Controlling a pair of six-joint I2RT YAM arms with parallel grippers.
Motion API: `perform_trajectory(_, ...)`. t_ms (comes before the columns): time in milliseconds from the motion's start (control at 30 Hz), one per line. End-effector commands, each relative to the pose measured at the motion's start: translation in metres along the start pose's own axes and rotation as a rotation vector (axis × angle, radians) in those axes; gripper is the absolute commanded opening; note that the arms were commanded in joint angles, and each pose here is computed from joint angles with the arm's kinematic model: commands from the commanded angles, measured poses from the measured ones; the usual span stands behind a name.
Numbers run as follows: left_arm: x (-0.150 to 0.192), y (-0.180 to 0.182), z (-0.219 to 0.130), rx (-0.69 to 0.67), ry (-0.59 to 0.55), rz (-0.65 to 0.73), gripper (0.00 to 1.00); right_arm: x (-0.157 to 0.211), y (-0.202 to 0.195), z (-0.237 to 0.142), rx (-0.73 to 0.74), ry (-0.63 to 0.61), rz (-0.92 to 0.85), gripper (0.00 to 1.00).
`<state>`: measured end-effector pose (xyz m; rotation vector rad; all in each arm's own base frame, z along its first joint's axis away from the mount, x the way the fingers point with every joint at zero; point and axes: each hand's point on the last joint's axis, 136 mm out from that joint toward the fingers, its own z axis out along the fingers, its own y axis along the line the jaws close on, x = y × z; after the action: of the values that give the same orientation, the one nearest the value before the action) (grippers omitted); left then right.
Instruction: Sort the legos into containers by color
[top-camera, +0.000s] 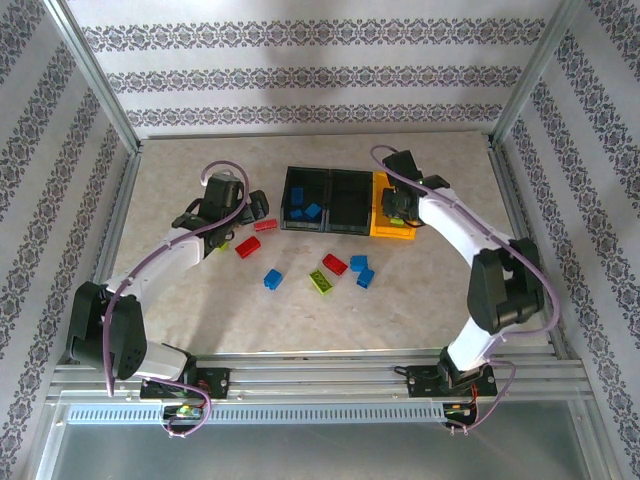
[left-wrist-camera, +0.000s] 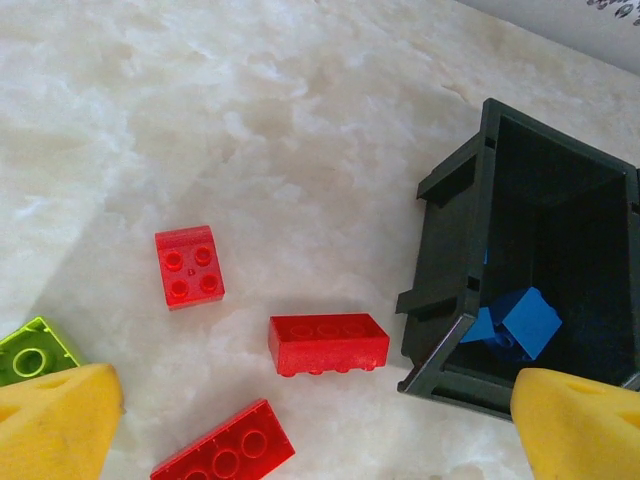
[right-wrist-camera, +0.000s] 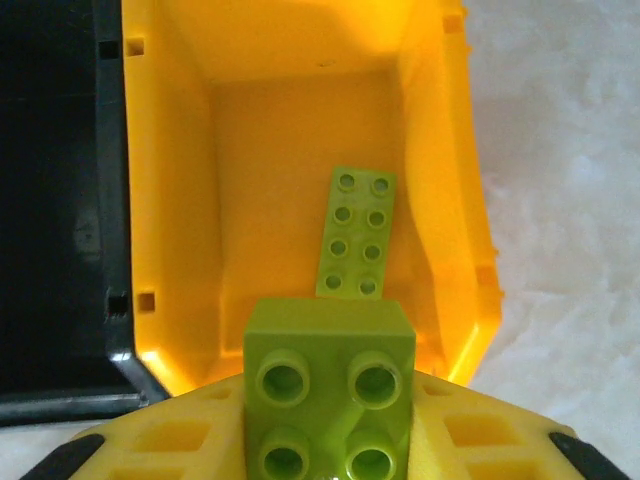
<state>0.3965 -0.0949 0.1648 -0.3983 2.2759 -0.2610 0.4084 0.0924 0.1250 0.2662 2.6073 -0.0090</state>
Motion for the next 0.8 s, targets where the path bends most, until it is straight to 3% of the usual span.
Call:
perform_trajectory(0, 0.0, 0.005, -0.007, 0.005, 0.0, -0.012, 1.0, -0.014, 0.007, 0.01, -0.031, 0.006, -0.029, 0.35)
perform_trajectory(367, 0.018, 0.017, -0.01, -0.014, 0.041, -0.006, 1.0, -0.018, 0.011, 0.056, -0.026, 0.07, -0.029, 0.38)
perform_trajectory(767, 0.048, 0.027, -0.011, -0.012, 0.122, -0.001, 1.0, -0.023, 0.004, 0.067, -0.019, 0.078, -0.009, 0.48)
